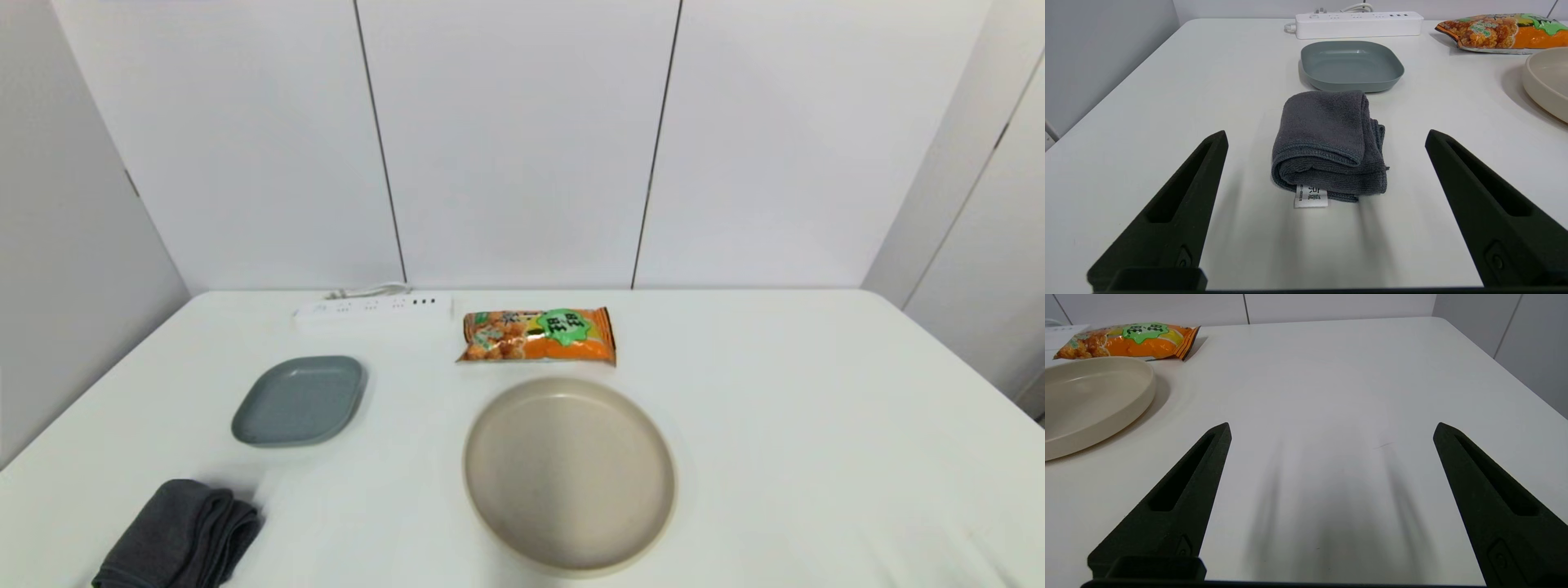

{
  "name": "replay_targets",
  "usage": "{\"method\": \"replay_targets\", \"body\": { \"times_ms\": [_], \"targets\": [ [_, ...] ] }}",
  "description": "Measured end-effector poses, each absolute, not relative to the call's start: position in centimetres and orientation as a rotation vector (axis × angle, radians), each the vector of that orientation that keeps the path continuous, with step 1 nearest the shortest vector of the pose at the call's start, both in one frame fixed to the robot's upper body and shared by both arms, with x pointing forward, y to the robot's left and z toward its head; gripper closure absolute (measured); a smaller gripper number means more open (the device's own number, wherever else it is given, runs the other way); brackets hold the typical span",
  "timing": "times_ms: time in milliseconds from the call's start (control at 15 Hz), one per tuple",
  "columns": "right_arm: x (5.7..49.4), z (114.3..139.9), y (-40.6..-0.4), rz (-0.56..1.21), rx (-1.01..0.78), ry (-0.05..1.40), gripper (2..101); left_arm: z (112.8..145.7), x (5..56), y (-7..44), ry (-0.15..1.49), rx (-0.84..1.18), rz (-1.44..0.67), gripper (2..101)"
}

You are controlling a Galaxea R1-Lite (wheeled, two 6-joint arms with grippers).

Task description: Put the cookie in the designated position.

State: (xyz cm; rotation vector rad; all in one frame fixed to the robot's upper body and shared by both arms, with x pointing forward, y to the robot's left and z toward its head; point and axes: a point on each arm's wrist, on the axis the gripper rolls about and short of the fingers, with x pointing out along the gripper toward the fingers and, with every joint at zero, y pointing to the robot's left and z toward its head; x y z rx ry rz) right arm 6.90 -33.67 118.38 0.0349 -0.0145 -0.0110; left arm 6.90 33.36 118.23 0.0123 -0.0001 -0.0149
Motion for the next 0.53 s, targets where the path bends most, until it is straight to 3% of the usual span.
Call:
{"method": "replay_targets", "body": {
  "times_ms": [533],
  "targets": [
    [6.9, 118.38, -33.67, -0.011, 0.035, -0.014, 4.3, 118.25, 6.9, 33.37, -0.002, -0.009, -0.007, 5.3]
  ]
}}
